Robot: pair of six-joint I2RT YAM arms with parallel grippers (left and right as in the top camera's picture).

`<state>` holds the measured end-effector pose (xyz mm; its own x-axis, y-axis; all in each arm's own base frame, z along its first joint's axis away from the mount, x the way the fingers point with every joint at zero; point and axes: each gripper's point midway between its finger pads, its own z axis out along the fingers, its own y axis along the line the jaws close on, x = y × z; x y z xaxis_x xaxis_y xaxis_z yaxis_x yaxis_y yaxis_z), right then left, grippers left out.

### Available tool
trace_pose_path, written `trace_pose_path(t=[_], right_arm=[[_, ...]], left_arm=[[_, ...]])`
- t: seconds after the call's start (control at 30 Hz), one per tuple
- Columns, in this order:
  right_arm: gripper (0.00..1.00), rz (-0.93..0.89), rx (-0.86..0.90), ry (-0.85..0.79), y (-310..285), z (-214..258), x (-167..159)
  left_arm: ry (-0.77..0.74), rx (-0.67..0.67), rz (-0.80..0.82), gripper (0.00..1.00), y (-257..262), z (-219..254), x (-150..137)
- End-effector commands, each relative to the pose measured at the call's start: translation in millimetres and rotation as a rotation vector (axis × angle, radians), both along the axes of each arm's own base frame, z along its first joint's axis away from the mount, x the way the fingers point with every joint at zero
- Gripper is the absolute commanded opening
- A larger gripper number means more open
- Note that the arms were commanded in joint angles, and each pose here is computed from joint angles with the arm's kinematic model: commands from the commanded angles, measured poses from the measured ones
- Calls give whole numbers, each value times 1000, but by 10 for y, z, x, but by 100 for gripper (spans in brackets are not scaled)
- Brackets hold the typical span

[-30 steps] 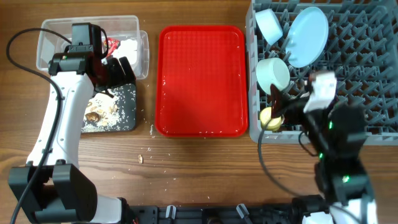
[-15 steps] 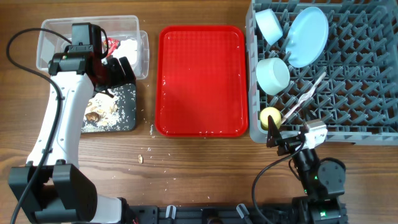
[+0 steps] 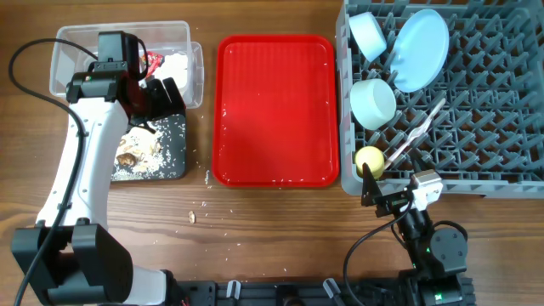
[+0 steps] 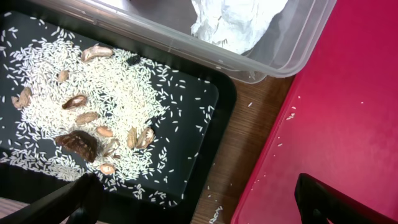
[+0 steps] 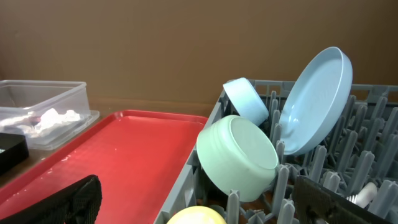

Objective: Sort waste into correct bins and load items into the dishwasher rack

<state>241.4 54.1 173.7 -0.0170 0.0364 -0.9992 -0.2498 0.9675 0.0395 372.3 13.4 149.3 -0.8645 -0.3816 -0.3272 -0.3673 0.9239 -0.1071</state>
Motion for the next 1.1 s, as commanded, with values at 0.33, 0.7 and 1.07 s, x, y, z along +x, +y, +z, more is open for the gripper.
trace_pose_path(t=[0.33,0.7,1.07], right_arm=[[99,-13,-9,-7,-18,7,2],[100,-13,-10,-8,-18,7,2],[100,-13,-9,-7,-18,7,2]], left_arm=[[-28,7,2,100,14,98,12],[-455,-3,-30,100,-95,513,-182],[-939,1,-14,100,-22,465,-824]])
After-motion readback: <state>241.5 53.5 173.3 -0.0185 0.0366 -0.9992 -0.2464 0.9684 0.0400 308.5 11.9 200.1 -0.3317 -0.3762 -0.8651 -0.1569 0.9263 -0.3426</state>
